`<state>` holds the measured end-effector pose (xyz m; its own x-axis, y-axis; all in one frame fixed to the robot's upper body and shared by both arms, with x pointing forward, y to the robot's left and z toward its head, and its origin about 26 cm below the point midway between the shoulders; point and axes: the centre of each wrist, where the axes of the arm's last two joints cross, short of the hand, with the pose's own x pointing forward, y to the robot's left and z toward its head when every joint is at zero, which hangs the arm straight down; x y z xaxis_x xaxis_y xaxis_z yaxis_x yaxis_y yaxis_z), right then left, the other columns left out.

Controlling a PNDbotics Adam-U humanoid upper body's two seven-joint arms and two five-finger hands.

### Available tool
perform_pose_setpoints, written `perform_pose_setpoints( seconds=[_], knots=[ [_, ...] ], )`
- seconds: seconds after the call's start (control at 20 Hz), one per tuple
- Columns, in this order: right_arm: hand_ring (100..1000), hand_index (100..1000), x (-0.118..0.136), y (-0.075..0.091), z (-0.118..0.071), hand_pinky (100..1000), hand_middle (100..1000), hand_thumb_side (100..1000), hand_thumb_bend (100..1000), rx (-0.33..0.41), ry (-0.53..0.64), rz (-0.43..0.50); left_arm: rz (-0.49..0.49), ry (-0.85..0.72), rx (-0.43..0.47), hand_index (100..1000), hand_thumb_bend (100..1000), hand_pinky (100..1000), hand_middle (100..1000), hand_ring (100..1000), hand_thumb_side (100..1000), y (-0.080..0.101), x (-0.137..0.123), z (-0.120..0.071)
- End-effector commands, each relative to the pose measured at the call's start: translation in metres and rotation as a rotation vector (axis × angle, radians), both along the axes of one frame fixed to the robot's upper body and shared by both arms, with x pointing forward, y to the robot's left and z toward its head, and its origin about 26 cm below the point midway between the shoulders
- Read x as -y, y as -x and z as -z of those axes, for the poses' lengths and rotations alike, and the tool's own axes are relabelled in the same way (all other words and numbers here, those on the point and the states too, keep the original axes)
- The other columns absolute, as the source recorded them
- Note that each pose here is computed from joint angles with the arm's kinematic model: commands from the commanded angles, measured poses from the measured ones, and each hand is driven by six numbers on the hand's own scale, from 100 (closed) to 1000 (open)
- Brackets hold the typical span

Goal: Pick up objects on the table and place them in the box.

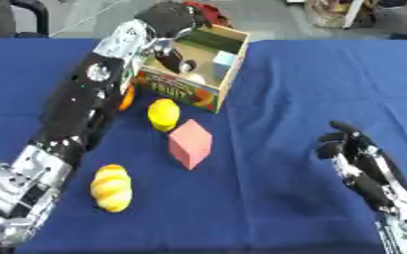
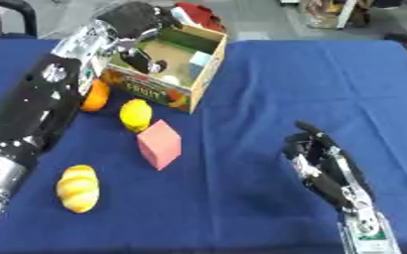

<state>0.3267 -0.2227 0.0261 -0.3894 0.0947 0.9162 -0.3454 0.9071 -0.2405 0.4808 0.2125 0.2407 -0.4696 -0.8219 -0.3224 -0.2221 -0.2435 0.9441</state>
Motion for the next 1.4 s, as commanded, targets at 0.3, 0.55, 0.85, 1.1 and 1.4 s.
perform_pose_setpoints(
  seconds=[0.3,0.55,0.85,1.1,1.4],
  knots=[
    [638,900,0.011,-0.003,-0.008,646,664,410,100,0.025,0.012,0.030,-0.138,-0.006,-0.104,879,404,771,683,646,245,0.027,-0.084,-0.057],
    [638,900,0.012,-0.002,-0.008,646,664,413,100,0.026,0.014,0.036,-0.268,-0.027,-0.302,873,400,761,683,647,329,0.038,-0.120,-0.044],
    [638,900,0.011,-0.002,-0.008,646,664,414,100,0.027,0.013,0.033,-0.319,-0.014,-0.493,865,385,753,679,644,418,0.033,-0.128,-0.014],
    [638,899,0.011,-0.002,-0.008,646,664,414,100,0.026,0.010,0.033,-0.313,0.009,-0.575,865,370,753,690,652,447,0.027,-0.124,0.005],
    [638,898,0.010,-0.002,-0.007,646,664,414,100,0.025,0.009,0.030,-0.315,0.007,-0.597,875,383,759,731,679,438,0.022,-0.117,0.017]
  ],
)
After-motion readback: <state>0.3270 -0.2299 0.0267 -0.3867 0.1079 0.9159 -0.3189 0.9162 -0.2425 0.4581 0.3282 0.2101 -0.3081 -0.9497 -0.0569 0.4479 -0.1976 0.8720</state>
